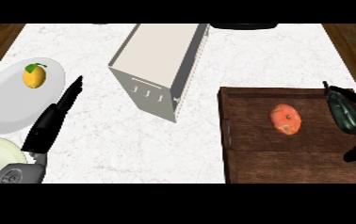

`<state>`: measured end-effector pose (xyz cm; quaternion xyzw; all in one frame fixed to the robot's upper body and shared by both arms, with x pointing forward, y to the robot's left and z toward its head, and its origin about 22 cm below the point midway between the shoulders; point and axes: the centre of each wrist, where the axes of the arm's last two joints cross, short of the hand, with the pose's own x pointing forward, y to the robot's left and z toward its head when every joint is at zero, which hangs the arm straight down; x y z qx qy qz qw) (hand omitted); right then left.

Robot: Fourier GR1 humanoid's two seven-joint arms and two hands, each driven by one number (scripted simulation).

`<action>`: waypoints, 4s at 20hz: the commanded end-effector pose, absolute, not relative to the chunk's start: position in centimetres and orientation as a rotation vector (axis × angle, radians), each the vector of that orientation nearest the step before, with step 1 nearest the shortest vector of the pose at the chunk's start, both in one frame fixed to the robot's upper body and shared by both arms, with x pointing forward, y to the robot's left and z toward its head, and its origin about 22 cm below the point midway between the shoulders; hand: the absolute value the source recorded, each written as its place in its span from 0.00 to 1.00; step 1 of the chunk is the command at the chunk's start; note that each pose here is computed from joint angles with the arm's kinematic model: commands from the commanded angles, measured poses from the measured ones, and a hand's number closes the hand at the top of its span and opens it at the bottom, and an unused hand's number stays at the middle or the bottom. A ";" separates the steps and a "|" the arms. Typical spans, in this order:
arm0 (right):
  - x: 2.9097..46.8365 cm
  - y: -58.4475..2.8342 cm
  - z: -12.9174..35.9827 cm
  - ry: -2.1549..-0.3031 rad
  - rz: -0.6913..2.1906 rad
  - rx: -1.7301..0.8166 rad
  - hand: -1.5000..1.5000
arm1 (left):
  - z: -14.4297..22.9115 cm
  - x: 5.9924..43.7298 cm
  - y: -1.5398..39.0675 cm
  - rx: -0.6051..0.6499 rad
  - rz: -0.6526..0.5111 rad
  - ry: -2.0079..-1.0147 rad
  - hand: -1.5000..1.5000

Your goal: Pick the eggplant from the tray and place it in the tiered shelf

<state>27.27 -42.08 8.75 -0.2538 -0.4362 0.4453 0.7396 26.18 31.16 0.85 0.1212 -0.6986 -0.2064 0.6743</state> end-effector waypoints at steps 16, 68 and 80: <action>27.7 -39.7 4.0 -0.957 1.004 -0.483 1.00 | 1.3 26.3 30.7 0.270 -0.471 -1.568 0.50; 38.0 3.8 34.4 -0.974 0.337 -1.767 1.00 | 2.0 30.4 26.2 0.163 -0.610 -1.613 0.50; 39.7 4.3 34.9 -0.886 0.386 -1.689 1.00 | 1.9 29.8 28.0 0.184 -0.574 -1.596 0.50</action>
